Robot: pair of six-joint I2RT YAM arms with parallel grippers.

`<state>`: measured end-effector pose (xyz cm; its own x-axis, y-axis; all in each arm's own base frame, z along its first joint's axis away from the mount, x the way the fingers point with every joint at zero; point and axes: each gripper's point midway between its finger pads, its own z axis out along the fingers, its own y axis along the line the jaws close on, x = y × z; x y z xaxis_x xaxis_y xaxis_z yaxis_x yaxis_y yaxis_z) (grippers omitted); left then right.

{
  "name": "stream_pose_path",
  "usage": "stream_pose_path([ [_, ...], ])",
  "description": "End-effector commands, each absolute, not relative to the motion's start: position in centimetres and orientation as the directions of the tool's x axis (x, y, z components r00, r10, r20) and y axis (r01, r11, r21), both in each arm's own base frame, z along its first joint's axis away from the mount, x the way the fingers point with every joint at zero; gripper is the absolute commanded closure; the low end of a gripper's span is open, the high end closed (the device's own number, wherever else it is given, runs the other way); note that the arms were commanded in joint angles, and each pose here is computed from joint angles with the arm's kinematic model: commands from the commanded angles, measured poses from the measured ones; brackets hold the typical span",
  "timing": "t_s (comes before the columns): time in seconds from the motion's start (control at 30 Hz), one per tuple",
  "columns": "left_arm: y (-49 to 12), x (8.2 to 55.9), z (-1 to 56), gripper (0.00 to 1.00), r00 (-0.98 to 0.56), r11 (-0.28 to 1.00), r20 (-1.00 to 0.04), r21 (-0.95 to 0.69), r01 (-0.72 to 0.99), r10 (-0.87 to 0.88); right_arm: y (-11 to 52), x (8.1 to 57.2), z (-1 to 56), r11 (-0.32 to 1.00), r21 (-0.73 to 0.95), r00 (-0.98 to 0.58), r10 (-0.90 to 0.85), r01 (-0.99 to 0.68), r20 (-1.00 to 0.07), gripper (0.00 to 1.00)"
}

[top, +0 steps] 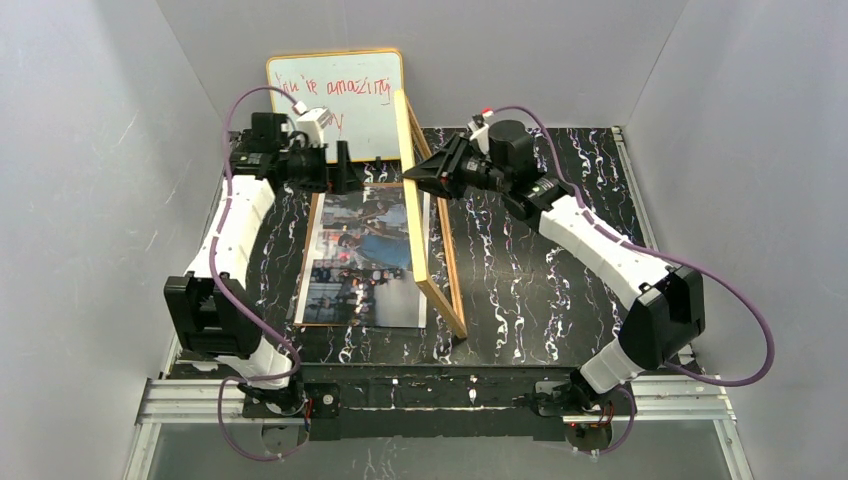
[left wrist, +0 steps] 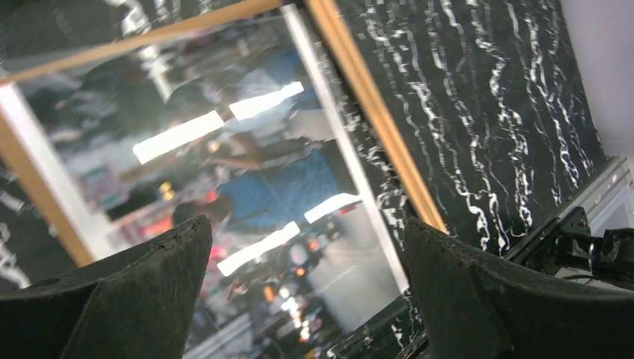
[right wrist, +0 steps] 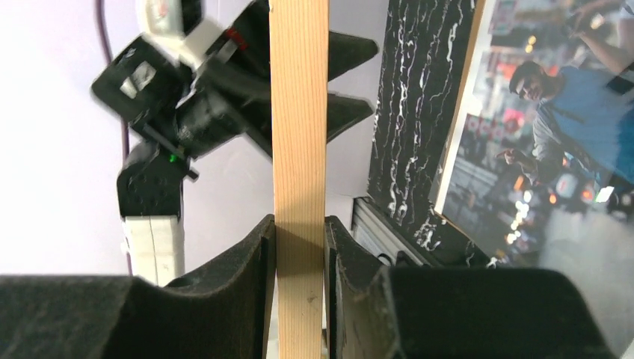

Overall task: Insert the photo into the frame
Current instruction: Turn over the photo frame at the center of the board.

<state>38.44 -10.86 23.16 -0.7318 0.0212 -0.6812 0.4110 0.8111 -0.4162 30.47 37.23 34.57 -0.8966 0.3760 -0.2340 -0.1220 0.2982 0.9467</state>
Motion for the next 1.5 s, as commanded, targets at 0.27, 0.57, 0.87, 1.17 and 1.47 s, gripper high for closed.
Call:
stream_pose_path([
  [0.27, -19.7, 41.2, 29.2, 0.02, -0.557, 0.824, -0.83, -0.292, 0.485, 0.034, 32.8, 31.0, 36.5, 0.088, 0.992, -0.918, 0.376, -0.096, -0.122, 0.74],
  [0.57, -24.9, 43.2, 29.5, 0.02, -0.508, 0.816, -0.857, -0.231, 0.53, 0.087, 29.5, 31.4, 33.8, 0.261, 0.962, -0.914, 0.362, -0.086, -0.18, 0.3],
  [0.87, -29.4, 43.3, 29.6, 0.02, -0.473, 0.784, -0.868, -0.186, 0.592, 0.151, 26.3, 30.8, 34.8, 0.389, 0.912, -0.897, 0.347, -0.129, -0.274, 0.12],
  [1.17, -31.8, 42.7, 29.3, 0.02, -0.447, 0.763, -0.873, -0.151, 0.629, 0.196, 23.1, 30.1, 36.4, 0.344, 0.929, -0.872, 0.404, -0.135, -0.277, 0.04],
  [1.47, -33.4, 42.0, 28.0, 0.02, -0.451, 0.733, -0.86, -0.145, 0.665, 0.239, 22.2, 30.0, 35.8, 0.458, 0.879, -0.875, 0.364, -0.13, -0.319, 0.12],
])
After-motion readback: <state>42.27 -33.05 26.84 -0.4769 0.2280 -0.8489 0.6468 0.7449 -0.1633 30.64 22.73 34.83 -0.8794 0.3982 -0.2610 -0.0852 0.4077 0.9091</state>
